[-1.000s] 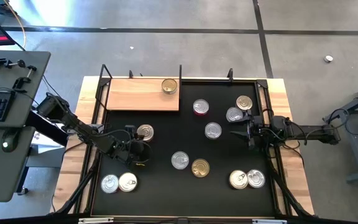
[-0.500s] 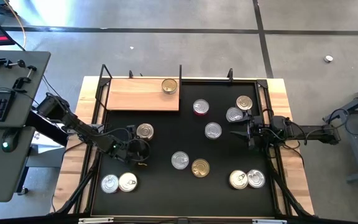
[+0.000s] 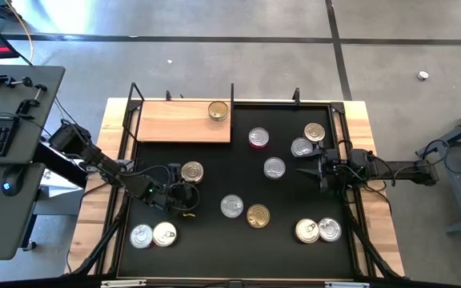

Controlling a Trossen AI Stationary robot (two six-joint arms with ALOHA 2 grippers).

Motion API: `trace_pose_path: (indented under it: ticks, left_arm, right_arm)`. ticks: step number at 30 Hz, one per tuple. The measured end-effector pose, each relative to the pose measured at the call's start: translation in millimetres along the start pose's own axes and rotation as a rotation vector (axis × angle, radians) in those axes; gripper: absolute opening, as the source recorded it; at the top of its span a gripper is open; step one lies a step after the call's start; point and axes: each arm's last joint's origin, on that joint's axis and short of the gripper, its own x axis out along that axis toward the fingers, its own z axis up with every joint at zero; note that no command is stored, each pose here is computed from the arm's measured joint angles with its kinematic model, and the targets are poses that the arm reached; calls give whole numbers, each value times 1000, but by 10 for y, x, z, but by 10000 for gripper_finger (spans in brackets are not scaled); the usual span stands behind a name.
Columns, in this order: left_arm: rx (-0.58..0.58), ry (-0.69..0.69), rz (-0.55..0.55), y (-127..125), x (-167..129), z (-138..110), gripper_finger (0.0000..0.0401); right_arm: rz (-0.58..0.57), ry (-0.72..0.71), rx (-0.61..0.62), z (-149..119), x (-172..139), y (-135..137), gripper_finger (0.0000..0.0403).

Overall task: Stack canned seafood by type on shelf
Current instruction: Put the pink blue tuna can on the shelf

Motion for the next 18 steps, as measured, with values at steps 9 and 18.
trace_pose_path:
  ticks: [9,18]
  left_arm:
    - [7,-15,23,7,-2,18,0]
    - [44,-66,22,3,-83,231,0]
  right_arm:
    - [0,0,0,0,0,0,224]
    - [0,0,0,0,0,0,224]
